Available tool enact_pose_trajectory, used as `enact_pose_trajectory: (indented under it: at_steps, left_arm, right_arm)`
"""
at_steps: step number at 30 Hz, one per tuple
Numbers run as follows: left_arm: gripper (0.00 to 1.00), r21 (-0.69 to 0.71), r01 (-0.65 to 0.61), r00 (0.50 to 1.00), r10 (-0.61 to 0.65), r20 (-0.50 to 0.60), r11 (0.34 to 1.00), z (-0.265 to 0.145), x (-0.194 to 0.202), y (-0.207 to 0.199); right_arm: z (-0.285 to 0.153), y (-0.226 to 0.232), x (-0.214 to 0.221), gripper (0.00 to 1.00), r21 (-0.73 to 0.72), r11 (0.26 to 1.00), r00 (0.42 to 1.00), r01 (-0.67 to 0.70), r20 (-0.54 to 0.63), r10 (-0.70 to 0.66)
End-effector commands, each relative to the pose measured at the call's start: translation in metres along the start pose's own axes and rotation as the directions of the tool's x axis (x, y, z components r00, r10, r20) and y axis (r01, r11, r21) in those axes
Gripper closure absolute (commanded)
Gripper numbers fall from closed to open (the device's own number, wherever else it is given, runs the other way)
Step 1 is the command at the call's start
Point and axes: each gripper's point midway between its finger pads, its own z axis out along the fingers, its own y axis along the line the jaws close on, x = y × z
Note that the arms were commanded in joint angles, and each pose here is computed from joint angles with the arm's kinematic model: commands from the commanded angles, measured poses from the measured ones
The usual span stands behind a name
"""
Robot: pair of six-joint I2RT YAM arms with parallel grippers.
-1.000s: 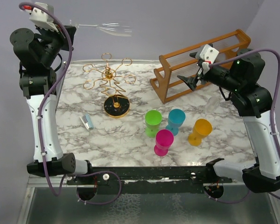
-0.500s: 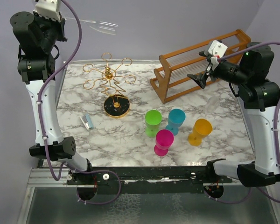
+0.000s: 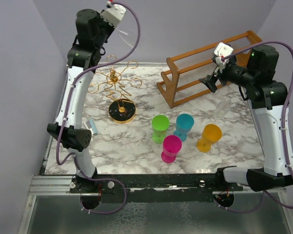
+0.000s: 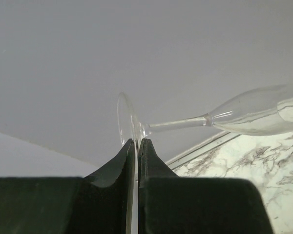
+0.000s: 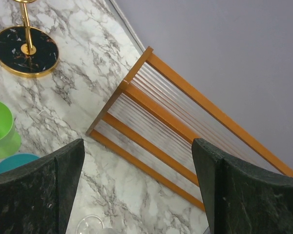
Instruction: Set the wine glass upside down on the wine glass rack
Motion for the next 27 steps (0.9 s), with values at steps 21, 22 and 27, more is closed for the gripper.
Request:
enact_pose_trajectory:
  at_steps: [21, 22, 27]
  left_arm:
    - [1.00, 0.249, -0.502, 0.846, 0.530, -0.059, 0.828, 0.014, 0.025, -0.091]
    - [1.00, 0.260, -0.506, 0.841, 0.537, -0.061, 0.822, 0.013, 0.028, -0.092]
    - [1.00, 0.316, -0.515, 0.826, 0.559, -0.064, 0.797, 0.004, 0.037, -0.099]
  right_arm:
    - [0.009, 0.015, 0.012, 0.09, -0.078, 0.996, 0.999, -0.044, -0.003, 0.044]
    - [0.009, 0.015, 0.012, 0.08, -0.078, 0.996, 0.999, -0.044, -0.002, 0.044]
    - [0.011, 0.017, 0.019, 0.08, -0.076, 0.996, 0.999, -0.048, -0.014, 0.047]
